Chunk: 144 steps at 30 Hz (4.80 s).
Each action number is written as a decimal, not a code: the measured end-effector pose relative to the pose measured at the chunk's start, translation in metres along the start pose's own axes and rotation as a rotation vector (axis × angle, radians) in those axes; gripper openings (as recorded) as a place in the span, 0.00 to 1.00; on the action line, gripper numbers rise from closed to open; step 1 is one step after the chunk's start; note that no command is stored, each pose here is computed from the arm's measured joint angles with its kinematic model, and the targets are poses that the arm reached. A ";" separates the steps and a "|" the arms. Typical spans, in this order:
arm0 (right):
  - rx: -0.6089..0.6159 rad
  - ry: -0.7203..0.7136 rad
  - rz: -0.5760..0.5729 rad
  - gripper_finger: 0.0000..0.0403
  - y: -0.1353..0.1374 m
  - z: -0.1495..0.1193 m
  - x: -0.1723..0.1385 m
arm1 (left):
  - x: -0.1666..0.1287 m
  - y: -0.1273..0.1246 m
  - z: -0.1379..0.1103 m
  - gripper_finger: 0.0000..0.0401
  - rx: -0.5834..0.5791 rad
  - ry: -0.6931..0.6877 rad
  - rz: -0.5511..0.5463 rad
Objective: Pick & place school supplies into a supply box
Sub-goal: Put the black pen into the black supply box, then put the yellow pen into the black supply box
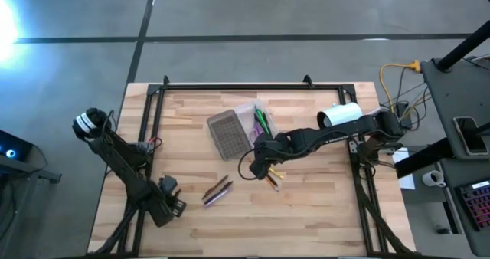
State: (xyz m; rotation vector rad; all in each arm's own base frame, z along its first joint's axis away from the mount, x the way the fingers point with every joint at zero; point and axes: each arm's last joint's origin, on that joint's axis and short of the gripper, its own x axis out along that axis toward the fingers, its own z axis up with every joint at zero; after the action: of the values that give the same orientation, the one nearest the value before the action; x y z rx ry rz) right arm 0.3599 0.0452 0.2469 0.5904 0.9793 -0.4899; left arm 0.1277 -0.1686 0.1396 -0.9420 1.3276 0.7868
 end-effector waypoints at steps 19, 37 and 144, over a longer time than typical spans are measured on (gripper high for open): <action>0.118 -0.361 -0.070 0.36 -0.013 -0.027 -0.119 | -0.045 -0.021 0.033 0.02 -0.108 -0.406 -0.507; 0.177 -0.362 -0.095 0.35 -0.024 -0.045 -0.139 | -0.081 -0.036 0.224 0.02 -0.402 -0.776 -1.070; -0.135 0.362 -0.271 0.06 -0.026 -0.038 0.103 | -0.113 -0.009 0.159 0.32 0.026 -0.608 -0.972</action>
State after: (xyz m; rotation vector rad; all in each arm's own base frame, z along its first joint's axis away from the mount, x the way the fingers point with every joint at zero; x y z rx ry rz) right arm 0.3691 0.0388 0.1348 0.4330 1.4374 -0.5621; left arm 0.1936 -0.0235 0.2528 -1.0614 0.2590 0.2392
